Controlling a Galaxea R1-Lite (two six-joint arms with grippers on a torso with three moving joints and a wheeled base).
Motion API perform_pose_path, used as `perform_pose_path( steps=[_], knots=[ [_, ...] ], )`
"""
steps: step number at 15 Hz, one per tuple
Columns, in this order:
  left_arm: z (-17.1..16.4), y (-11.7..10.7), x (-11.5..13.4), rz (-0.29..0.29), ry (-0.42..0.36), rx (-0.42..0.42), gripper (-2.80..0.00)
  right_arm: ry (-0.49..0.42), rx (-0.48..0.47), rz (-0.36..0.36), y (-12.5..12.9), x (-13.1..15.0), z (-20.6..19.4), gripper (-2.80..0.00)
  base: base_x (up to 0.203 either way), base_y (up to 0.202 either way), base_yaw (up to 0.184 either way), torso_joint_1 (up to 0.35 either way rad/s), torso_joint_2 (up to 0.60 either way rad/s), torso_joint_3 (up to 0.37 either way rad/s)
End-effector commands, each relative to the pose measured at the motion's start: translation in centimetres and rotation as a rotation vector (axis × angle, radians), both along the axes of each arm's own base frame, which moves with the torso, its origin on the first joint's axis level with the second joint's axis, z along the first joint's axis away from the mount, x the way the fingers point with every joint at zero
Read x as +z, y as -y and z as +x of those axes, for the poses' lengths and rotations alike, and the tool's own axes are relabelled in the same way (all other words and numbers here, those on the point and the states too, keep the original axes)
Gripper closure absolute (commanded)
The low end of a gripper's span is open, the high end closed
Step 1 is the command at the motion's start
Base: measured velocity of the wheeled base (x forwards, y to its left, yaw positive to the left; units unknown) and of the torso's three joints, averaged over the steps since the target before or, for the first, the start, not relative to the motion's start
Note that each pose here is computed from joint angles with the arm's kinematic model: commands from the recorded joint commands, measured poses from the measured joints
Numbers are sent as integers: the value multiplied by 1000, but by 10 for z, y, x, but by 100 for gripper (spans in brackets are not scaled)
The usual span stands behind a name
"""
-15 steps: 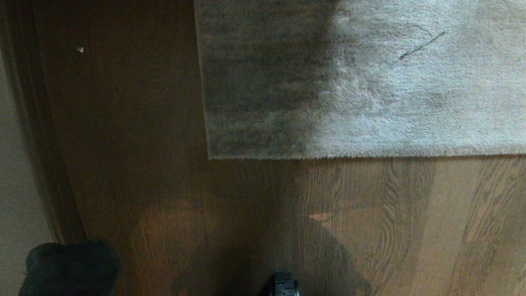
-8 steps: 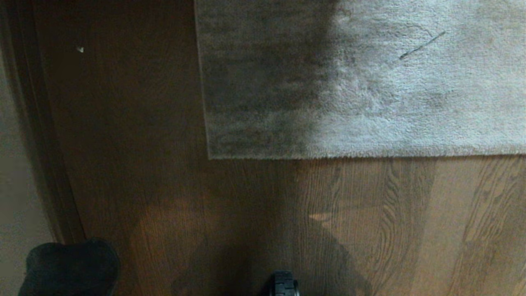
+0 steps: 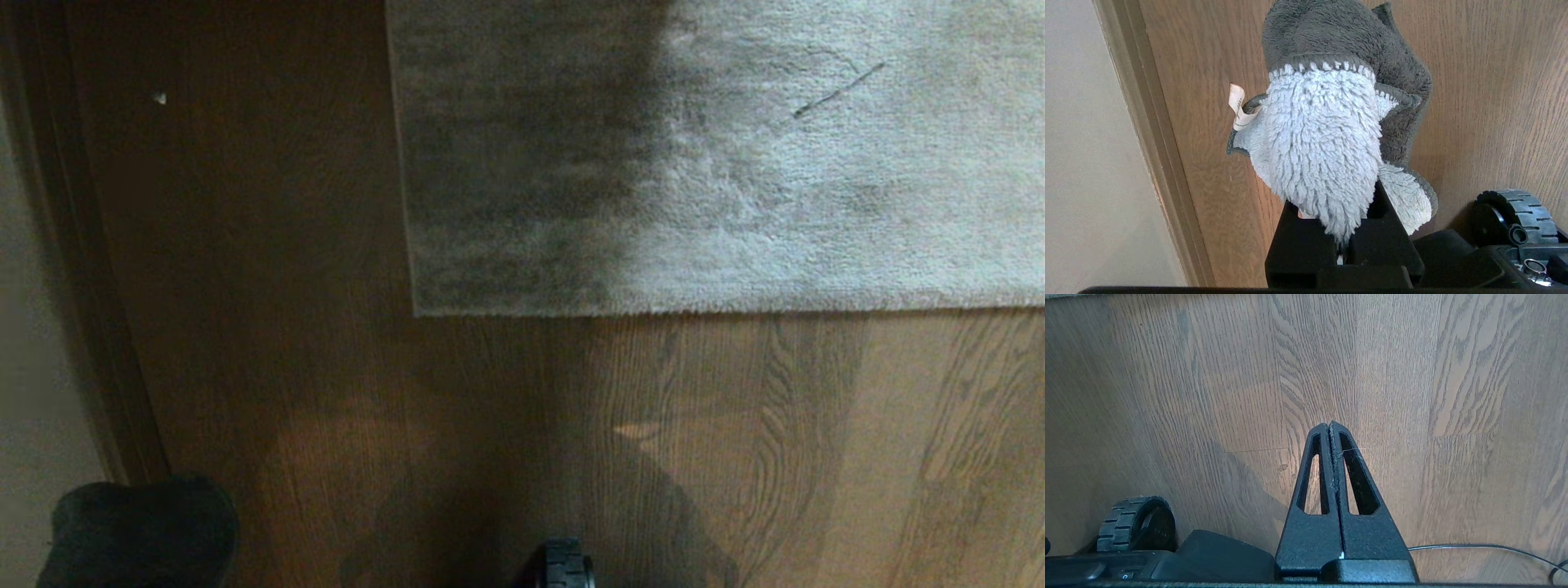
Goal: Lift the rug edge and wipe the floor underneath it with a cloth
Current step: Lift up the carpet
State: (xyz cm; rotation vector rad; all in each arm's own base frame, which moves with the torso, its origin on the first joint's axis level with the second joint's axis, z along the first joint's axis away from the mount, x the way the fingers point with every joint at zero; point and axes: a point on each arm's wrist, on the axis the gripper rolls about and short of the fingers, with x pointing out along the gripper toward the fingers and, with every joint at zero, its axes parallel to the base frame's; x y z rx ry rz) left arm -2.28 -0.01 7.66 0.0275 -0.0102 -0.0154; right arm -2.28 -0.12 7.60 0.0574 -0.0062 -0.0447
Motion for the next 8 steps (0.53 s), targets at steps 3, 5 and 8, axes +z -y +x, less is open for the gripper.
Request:
perform_pose_path(
  steps=[3,5,8],
  knots=[
    [0,0,0,0,1,0,0,5,3,-28,0,1,0,0,0,0,0,0,0,0],
    [0,0,0,0,1,0,0,13,5,-25,0,3,-1,0,0,0,0,0,0,0],
    [0,0,0,0,1,0,0,32,43,-24,-1,14,-4,0,0,0,0,0,0,0]
  ],
)
